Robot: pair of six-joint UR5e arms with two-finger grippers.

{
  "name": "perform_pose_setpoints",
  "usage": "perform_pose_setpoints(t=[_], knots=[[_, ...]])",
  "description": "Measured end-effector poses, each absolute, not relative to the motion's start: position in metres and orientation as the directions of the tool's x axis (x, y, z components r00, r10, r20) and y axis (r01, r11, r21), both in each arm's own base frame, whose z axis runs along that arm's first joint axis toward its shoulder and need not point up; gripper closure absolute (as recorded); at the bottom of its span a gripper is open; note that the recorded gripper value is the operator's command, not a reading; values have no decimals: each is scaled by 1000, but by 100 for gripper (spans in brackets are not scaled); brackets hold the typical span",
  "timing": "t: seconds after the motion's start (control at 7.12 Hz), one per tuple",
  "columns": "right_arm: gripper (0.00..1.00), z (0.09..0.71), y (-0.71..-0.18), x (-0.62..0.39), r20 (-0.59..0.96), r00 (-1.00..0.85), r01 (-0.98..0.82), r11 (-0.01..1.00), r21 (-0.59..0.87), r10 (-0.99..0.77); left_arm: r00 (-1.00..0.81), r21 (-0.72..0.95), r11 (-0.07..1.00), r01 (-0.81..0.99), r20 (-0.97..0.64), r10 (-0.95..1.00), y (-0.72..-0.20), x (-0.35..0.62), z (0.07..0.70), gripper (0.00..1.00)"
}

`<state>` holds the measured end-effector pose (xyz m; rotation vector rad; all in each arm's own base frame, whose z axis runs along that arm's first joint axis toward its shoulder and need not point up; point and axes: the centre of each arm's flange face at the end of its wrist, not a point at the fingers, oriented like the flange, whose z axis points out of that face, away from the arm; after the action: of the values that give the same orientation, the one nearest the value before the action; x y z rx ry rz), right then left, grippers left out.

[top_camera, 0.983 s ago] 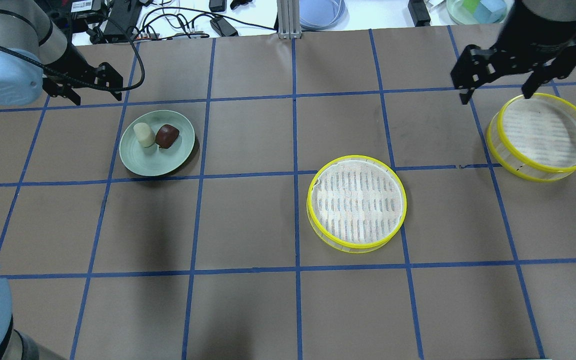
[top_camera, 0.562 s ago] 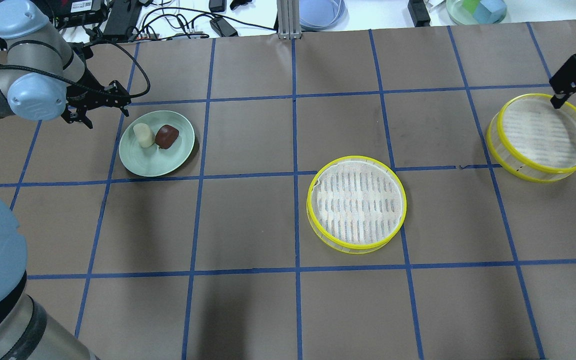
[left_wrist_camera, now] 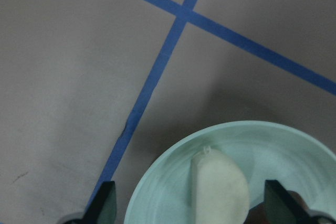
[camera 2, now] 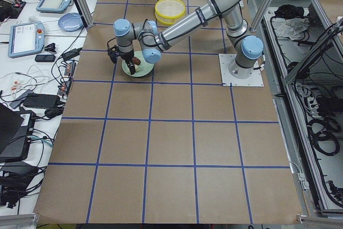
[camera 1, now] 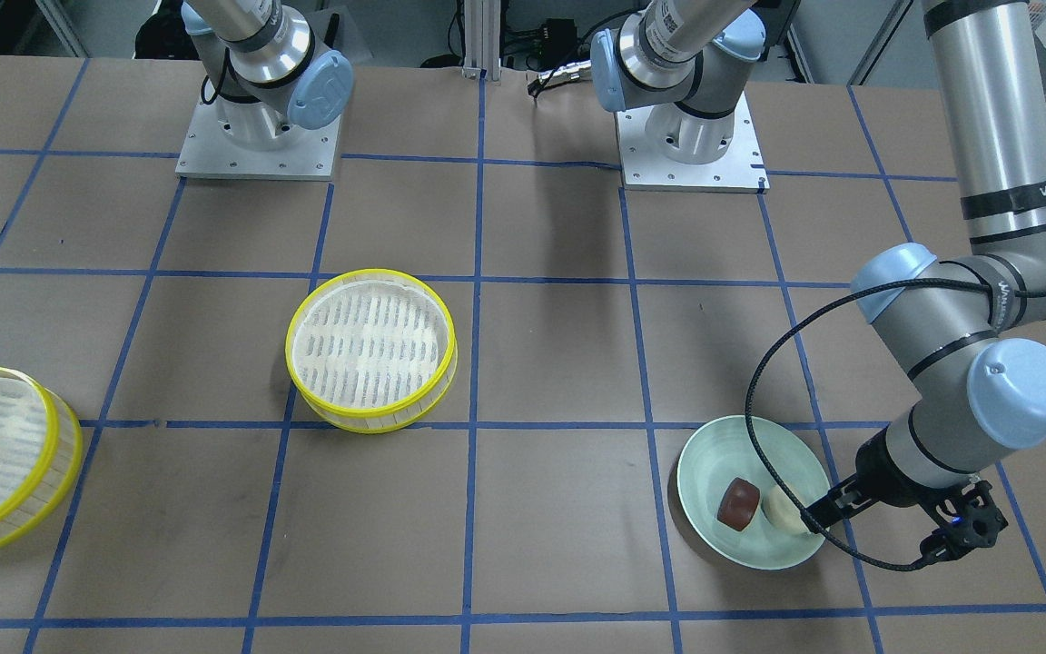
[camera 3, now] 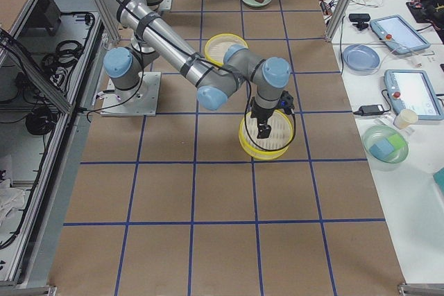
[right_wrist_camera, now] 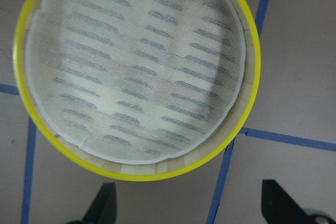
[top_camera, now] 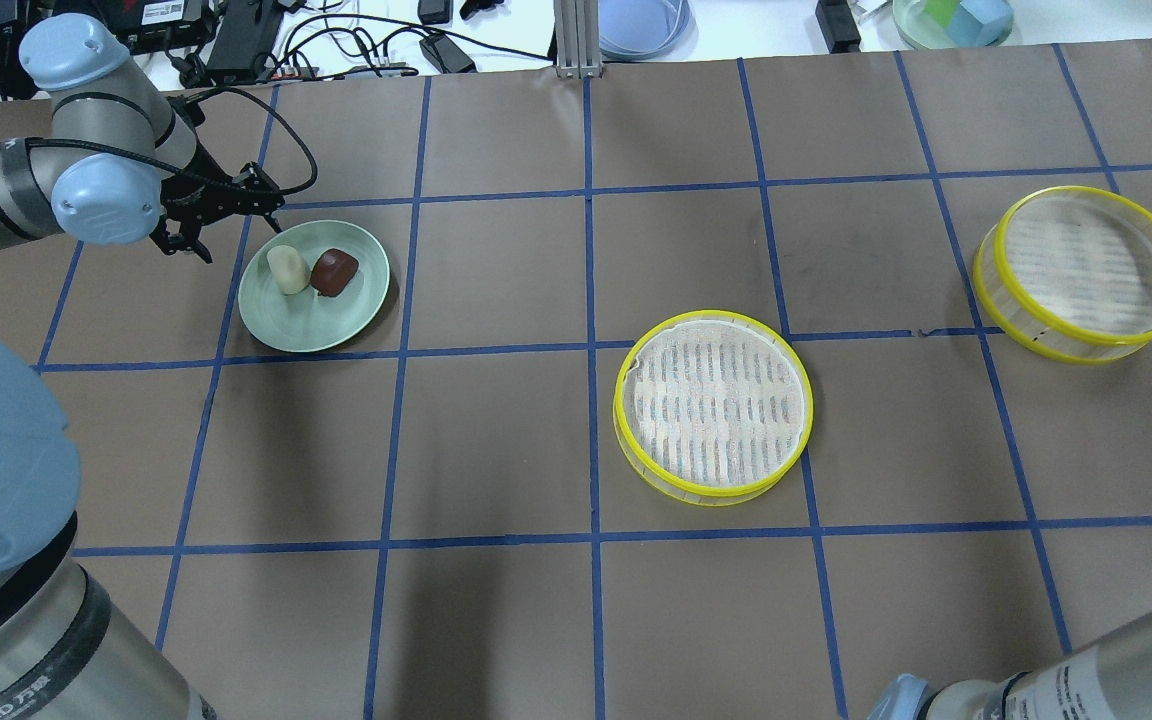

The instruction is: Stack buns with steamer

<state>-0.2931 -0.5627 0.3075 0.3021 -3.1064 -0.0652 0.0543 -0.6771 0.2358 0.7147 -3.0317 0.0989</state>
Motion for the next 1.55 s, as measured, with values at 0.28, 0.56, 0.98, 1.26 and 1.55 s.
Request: perform_pose_setpoints(t=[0.28,0.56,0.98,1.26,1.55], knots=[[24,269,-562,-313,50,-981,-186,983,9,-186,-892,-62,891,-450,91,-444,-684,49,224,2],[63,241,-566,-321,62,-979,-196,981,0,-195,-892,-50,894,-446,107,-439,-684,46,215,5],[100,228,-569,-324,62,-976,-211,978,1,-211,-890,-20,895,-446,116,-441,-681,44,200,28],[100,229,-568,-323,60,-971,-233,972,5,-233,-890,-5,896,-445,115,-441,-677,42,193,49],[100,241,-566,-321,64,-969,-239,971,1,-239,-910,-4,917,-398,126,-394,-675,41,190,72]])
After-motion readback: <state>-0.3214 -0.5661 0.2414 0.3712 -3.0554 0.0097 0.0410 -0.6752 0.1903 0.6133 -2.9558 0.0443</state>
